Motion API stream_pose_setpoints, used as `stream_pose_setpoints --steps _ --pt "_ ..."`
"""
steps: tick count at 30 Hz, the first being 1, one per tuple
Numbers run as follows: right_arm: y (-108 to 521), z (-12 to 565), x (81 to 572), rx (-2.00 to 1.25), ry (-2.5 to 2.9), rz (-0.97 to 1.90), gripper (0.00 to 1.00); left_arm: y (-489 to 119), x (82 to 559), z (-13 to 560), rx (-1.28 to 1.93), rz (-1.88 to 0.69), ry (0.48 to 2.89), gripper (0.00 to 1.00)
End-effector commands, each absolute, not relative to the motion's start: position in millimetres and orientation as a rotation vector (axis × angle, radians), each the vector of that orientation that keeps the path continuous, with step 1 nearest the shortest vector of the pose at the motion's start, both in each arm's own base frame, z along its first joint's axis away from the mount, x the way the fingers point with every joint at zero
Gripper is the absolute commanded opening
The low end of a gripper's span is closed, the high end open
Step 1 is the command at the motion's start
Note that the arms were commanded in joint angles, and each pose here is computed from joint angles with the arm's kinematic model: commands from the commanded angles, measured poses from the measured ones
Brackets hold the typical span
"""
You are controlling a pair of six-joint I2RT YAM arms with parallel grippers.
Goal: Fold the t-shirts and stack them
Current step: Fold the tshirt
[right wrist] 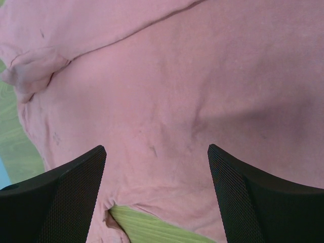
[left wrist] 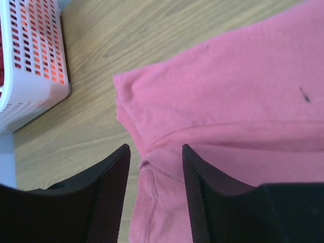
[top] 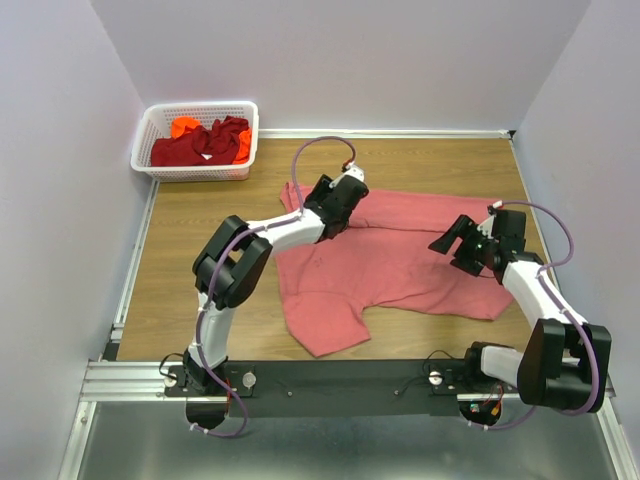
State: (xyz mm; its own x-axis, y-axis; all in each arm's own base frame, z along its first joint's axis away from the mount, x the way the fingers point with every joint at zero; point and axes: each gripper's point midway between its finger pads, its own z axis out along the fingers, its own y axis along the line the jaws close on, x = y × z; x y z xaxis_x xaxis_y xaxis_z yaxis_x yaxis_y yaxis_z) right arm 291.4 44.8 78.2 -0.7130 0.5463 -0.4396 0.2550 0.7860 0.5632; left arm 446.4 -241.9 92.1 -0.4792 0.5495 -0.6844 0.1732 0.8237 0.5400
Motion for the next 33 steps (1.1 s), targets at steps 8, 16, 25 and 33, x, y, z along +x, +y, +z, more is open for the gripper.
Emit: stream_pose_setpoints --steps 8,16,25,33 --pt "60 94 296 0.443 2.381 0.707 0.89 -265 450 138 0.268 0.065 2.139 0.70" --pt "68 90 294 0.414 2.401 0.723 0.89 -291 369 122 -0.034 -0.613 2.200 0.75" --pt "71 94 288 0.399 2.384 0.740 0.89 -300 361 85 -0.191 -0.845 2.207 0.63" --pt "74 99 283 0.386 2.373 0.754 0.89 -287 385 72 -0.308 -0.775 2.164 0.58"
